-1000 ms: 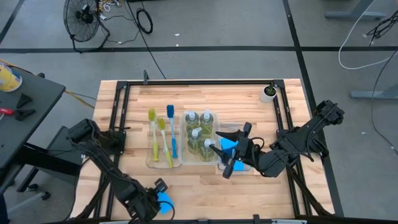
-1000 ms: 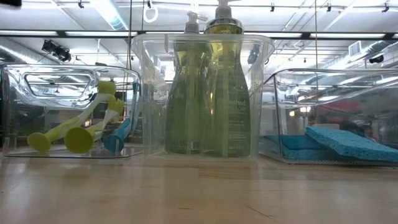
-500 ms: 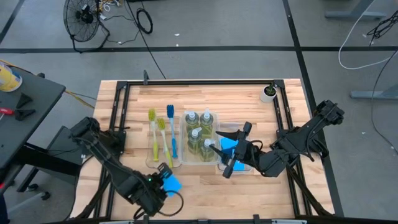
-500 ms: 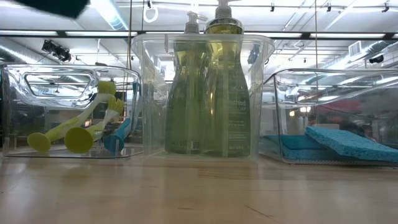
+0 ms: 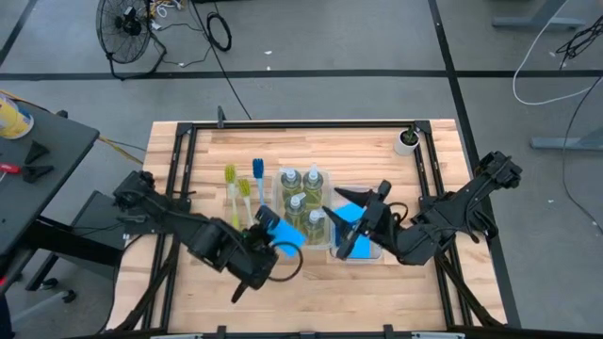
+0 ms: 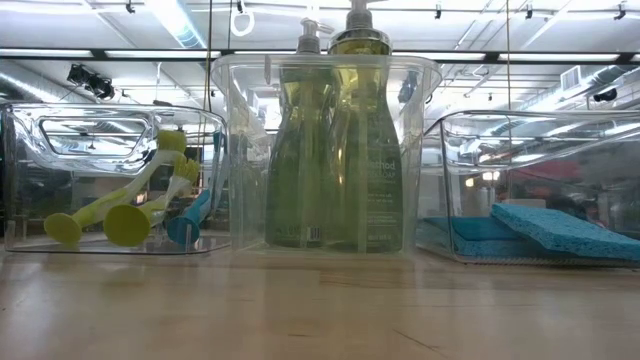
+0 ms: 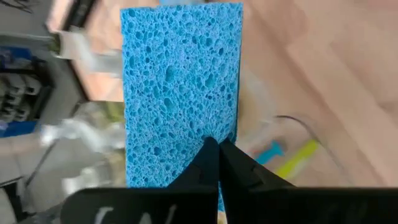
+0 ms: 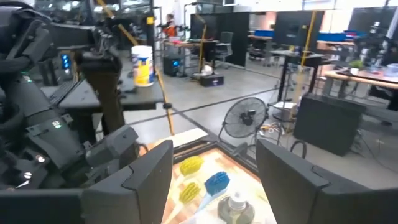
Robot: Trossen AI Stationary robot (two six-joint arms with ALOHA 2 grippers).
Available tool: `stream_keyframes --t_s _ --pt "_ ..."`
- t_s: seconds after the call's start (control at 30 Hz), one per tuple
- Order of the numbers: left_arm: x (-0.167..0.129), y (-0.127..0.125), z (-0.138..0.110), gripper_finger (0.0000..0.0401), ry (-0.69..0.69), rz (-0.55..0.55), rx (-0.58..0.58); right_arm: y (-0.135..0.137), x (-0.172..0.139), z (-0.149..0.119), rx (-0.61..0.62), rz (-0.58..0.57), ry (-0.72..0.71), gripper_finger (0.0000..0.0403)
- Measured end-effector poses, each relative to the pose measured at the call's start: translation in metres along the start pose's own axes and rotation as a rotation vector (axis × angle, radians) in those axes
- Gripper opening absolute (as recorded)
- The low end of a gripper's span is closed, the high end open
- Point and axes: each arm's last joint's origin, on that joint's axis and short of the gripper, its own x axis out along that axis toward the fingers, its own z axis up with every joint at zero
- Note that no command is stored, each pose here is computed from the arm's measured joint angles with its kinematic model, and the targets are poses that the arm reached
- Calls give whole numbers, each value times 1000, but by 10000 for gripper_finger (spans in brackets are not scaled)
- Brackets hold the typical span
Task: Pick & Place Kitchen Sink Supplies
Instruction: Put the blue sponge wipe into the right transparent bin
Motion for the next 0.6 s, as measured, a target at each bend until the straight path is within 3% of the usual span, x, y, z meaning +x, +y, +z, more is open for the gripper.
stream_keyframes --t_s 0.17,0.37,0.6 --pt "-7 28 -1 0 -18 73 8 -1 0 6 72 -36 -26 231" --pt "-11 62 -7 0 5 182 47 -5 -2 15 286 -31 -54 231" --pt "-12 99 -15 0 13 257 86 -23 -9 31 445 -20 -72 231"
